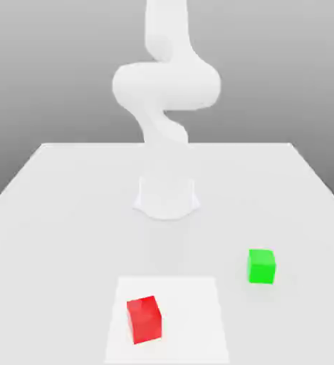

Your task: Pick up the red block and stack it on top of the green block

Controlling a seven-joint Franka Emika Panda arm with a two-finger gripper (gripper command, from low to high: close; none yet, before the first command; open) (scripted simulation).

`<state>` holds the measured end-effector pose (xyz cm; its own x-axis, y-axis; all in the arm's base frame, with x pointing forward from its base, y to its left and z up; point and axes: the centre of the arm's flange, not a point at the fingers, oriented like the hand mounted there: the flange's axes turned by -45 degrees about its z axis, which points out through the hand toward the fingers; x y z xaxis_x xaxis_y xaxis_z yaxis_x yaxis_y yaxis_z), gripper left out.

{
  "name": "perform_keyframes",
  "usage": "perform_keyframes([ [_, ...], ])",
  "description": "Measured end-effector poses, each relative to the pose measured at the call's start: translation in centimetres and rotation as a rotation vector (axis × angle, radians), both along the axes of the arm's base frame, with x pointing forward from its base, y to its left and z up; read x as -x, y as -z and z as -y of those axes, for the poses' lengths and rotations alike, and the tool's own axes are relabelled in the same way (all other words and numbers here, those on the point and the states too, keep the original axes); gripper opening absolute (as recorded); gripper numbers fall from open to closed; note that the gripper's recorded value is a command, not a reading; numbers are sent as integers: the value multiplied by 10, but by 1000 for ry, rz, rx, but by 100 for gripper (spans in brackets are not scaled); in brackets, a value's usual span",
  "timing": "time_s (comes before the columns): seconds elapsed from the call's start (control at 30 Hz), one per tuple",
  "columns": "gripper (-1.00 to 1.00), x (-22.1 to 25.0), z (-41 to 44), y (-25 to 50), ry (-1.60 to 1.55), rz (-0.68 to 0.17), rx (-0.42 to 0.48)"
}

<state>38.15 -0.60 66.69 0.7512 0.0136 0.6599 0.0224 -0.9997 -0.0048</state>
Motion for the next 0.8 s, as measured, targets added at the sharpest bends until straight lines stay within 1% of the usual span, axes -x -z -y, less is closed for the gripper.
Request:
perform_keyframes([
  [0.17, 0, -55, 8, 99, -66, -161, 16],
  [0.37, 0, -88, 15, 223, -138, -347, 42],
  [0.53, 0, -88, 20, 327, -195, -501, 71],
  [0.73, 0, -60, 32, 441, -259, -684, 114],
  [0.8, 0, -56, 32, 468, -268, -705, 121],
])
